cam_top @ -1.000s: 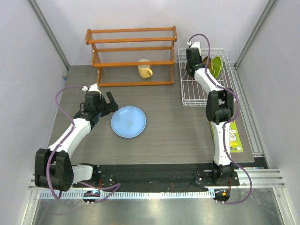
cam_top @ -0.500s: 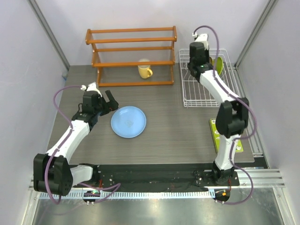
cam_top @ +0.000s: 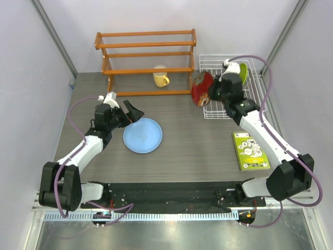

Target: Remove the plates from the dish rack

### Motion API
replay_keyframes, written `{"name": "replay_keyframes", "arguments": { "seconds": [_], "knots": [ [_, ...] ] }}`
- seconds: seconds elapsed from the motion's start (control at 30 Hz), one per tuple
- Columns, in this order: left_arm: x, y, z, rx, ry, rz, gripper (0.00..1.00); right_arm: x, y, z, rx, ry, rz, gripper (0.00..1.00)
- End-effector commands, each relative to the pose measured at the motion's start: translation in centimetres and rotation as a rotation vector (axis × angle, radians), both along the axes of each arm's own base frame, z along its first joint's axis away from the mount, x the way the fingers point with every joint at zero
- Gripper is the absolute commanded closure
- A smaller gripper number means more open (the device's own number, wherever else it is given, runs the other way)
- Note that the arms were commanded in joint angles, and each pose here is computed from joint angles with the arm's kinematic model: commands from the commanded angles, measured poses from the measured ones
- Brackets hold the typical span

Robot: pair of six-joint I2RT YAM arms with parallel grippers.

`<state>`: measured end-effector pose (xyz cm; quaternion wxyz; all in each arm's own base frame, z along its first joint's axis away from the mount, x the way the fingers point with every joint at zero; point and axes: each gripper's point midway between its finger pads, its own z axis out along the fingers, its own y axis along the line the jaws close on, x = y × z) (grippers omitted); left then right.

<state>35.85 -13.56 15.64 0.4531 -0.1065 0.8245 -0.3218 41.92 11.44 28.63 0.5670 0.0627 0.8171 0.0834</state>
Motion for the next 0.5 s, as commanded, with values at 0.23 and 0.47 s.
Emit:
{"name": "replay_keyframes", "arguments": {
  "seconds": [0.23, 0.47],
  "knots": [
    [0.0, -6.0, 2.3, -0.211, -0.137, -0.196, 0.01, -7.8, 13.3, -3.9, 0.557, 0.127, 0.456, 0.95],
    [-0.8, -7.6, 1.1, -0.236, -0.116, -0.226, 0.01, -8.9, 17.5, -5.1, 0.64, 0.171, 0.558, 0.95]
  ]
}}
